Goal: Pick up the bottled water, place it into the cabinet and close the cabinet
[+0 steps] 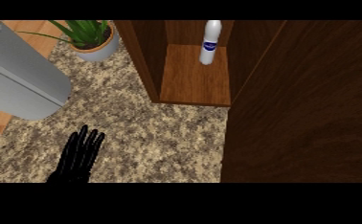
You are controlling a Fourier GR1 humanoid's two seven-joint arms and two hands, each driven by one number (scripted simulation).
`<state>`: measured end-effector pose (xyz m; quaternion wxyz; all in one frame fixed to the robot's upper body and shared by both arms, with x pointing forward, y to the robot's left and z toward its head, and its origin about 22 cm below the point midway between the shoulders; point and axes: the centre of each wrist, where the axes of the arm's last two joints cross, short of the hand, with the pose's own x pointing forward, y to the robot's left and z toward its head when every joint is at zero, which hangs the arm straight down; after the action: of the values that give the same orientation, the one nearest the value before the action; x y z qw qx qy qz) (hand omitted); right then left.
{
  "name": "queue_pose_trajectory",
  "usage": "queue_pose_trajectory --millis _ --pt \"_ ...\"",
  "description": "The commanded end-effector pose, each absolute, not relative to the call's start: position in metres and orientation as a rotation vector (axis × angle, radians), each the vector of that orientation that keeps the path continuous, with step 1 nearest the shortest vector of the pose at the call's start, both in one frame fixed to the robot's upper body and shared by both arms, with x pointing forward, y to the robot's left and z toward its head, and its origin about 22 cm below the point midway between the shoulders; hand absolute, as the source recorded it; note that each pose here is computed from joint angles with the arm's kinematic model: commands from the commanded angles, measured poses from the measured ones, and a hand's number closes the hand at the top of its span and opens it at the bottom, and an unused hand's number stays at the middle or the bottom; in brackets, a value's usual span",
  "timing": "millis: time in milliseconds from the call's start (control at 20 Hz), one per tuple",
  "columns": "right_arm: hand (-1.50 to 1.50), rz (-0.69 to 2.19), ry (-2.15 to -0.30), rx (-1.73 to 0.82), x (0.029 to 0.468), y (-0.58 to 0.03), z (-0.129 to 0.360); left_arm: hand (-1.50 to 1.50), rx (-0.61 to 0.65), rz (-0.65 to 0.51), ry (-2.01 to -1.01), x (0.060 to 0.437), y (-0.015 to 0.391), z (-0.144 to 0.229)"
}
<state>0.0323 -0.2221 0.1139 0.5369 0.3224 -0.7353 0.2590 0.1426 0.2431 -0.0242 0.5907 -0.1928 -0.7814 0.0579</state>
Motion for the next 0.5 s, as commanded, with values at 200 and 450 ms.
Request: queue_pose_trajectory --millis 200,450 --pt "1.50 0.766 -1.768 0.721 0.032 -0.201 0.164 -1.50 -0.457 0.113 -1.836 0.110 0.299 -0.006" --pt "1.50 0.848 -1.734 0.770 0.048 -0.189 0.148 -1.50 -0.487 0.086 -1.840 0.105 0.321 -0.008"
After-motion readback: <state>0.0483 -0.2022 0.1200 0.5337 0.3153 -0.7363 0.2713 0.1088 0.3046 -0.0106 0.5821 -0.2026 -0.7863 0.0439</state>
